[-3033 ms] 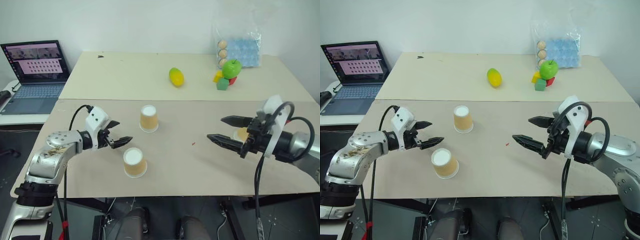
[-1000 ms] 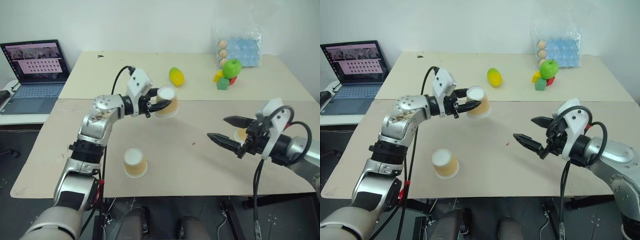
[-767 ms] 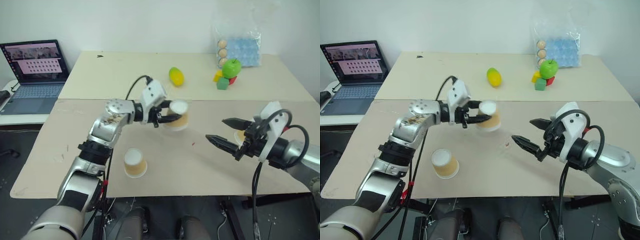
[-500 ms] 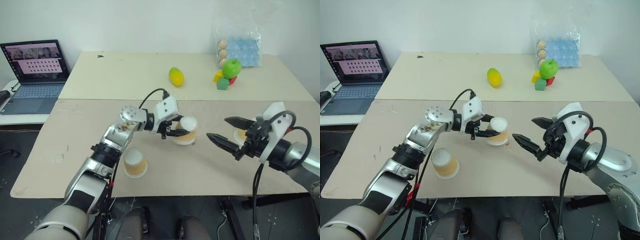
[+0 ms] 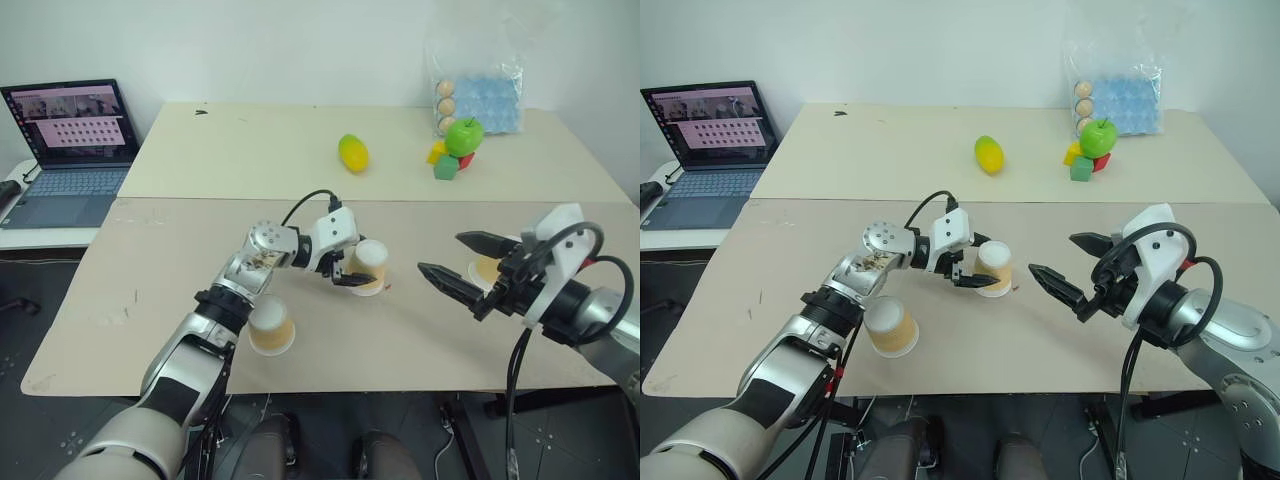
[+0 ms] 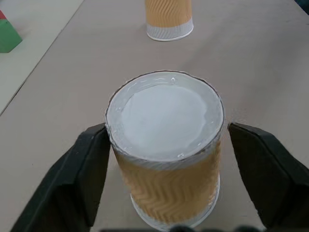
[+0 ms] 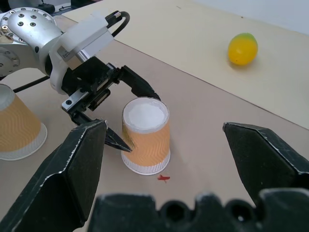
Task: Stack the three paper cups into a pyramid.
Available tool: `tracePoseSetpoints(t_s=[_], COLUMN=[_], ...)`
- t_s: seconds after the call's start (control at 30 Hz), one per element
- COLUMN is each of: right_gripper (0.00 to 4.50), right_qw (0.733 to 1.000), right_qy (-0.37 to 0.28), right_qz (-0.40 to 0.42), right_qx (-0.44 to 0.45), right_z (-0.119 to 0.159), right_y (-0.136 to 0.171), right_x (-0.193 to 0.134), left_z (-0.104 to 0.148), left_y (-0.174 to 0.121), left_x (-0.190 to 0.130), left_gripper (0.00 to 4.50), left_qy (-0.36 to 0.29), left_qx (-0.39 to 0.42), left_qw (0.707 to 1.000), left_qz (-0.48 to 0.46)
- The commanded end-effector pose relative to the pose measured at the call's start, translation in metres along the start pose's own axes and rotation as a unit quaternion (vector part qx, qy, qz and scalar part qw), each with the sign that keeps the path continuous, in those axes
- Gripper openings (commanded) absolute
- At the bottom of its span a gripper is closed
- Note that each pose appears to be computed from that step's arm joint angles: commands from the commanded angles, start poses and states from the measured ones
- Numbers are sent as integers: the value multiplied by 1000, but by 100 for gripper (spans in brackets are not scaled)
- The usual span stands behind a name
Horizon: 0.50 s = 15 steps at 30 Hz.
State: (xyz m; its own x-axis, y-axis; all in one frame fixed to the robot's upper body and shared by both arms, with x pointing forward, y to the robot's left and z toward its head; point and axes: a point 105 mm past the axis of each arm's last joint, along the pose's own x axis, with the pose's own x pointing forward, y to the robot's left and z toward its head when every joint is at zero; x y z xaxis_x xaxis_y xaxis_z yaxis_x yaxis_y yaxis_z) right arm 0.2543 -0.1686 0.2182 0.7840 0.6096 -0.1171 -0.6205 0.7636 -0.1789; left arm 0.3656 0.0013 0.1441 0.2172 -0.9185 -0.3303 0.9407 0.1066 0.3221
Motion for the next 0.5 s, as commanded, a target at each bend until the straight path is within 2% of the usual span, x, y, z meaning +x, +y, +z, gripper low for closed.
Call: tracePoseSetpoints(t_s=[0.03,0.33,0.5], right_gripper=[450,450,450], right_qw=[1000,999,999], right_qy=[-18,-13,-15], right_qz=[-1,6,9], right_qx=[-24,-31,-31], right_z=[13,12,13], right_y=[0,-5,-6], right_x=[-3,3,4], left_z=[22,73,91], left_y=[9,13,7], left_x=[-4,-21,-29], left_gripper=[440,440,440], left_qy=[-23,-89,-101], left_qx=[17,-27,-23], left_qw=[1000,996,995], left_qz=[9,-1,-16])
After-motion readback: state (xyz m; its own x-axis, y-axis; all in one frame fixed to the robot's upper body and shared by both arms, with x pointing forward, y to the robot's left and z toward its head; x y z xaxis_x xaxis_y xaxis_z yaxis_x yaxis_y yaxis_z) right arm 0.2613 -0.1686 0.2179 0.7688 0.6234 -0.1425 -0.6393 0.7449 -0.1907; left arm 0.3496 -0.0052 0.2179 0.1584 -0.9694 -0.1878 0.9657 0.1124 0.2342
